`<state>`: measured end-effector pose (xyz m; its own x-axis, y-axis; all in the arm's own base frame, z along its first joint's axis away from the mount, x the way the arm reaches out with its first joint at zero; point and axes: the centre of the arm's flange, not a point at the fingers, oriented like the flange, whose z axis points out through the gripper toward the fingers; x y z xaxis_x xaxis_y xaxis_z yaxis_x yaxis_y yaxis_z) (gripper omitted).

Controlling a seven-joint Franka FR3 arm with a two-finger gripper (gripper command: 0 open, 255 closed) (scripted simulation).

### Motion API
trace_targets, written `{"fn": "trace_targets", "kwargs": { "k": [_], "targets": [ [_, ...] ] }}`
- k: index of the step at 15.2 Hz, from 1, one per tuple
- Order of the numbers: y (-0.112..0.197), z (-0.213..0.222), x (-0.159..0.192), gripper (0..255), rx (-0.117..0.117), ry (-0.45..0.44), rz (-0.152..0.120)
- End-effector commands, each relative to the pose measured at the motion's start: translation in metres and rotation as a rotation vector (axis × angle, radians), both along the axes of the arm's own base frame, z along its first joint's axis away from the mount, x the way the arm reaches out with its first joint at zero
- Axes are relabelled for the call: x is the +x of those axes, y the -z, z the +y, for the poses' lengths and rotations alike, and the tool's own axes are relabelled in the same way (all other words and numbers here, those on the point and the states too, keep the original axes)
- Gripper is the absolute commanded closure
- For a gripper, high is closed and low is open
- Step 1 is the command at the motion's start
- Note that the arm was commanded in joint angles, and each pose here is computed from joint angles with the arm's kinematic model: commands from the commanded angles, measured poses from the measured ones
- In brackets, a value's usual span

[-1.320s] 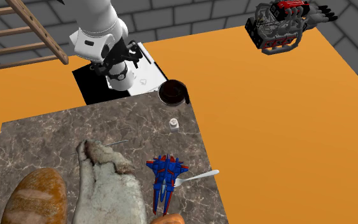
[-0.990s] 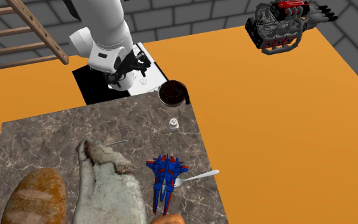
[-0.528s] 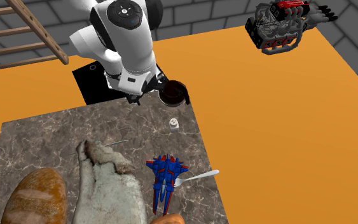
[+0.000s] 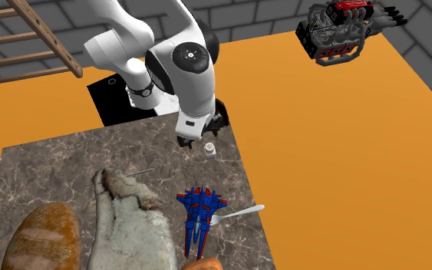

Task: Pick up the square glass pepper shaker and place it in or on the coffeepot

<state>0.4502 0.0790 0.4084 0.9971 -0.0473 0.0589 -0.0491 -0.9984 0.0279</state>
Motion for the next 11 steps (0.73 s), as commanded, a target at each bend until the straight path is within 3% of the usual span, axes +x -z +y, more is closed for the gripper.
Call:
{"fn": "trace_targets", "kwargs": {
  "k": [1, 3, 11],
  "targets": [
    [0.018, 0.009, 0.018, 0, -0.004, -0.002, -0.019],
    [0.028, 0.014, 0.029, 0, -0.008, -0.003, -0.03],
    [0.068, 0.013, 0.033, 0, -0.008, -0.003, -0.03]
  ]
}}
